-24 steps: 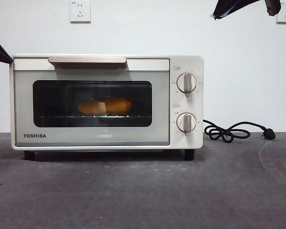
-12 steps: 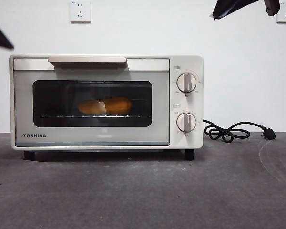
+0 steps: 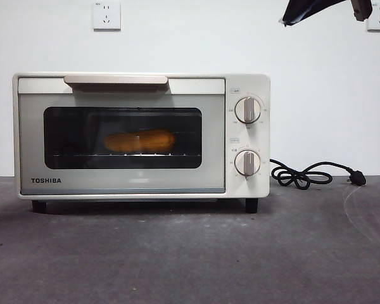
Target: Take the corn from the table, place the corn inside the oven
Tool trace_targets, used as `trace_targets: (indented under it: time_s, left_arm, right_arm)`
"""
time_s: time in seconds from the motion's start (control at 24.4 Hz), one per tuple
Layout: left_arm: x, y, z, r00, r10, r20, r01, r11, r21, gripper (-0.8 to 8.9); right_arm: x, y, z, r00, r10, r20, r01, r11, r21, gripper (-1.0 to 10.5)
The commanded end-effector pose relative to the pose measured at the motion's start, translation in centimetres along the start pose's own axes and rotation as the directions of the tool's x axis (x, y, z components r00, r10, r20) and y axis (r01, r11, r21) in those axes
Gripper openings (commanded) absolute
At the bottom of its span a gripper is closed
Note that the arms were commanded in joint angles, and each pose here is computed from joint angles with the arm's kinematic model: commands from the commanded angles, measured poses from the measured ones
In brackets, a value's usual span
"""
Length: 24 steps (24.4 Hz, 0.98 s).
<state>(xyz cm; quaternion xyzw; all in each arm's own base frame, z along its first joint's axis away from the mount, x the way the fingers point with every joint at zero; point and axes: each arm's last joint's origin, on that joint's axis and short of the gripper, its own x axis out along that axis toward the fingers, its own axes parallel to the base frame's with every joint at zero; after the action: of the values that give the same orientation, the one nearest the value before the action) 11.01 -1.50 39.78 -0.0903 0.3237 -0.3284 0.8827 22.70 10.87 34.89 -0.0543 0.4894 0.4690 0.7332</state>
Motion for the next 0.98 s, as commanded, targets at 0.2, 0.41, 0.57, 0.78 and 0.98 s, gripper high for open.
trace_targets:
  time_s: [0.2,0.41,0.57,0.78,0.98]
  left_arm:
    - [-3.1,-2.7,-3.1,0.988,0.153,0.037,-0.153,0.988,0.010,-0.07]
    - [-3.2,-2.8,-3.7,0.985,0.173,-0.005,-0.173,0.985,-0.014,-0.07]
    - [-2.9,-2.5,-3.4,0.985,0.173,-0.017,-0.174,0.985,-0.024,-0.04]
    - [-2.0,-1.7,-2.6,0.984,0.171,-0.049,-0.173,0.984,-0.042,-0.03]
    - [-0.3,-0.2,-1.5,0.979,0.160,-0.124,-0.171,0.981,-0.086,-0.03]
  right_arm:
    - [-0.1,0.2,0.0,1.000,0.004,0.000,-0.004,1.000,-0.012,0.0]
    - [-0.1,0.2,0.0,1.000,0.004,0.000,-0.004,1.000,-0.011,0.0]
    - [-0.1,0.2,0.0,1.000,0.003,0.000,-0.003,1.000,0.002,0.0]
    - [-0.1,0.1,0.3,1.000,-0.010,0.022,0.011,1.000,-0.016,0.0]
    - [-0.2,-0.3,1.0,0.994,-0.061,0.085,0.067,0.996,-0.065,0.0]
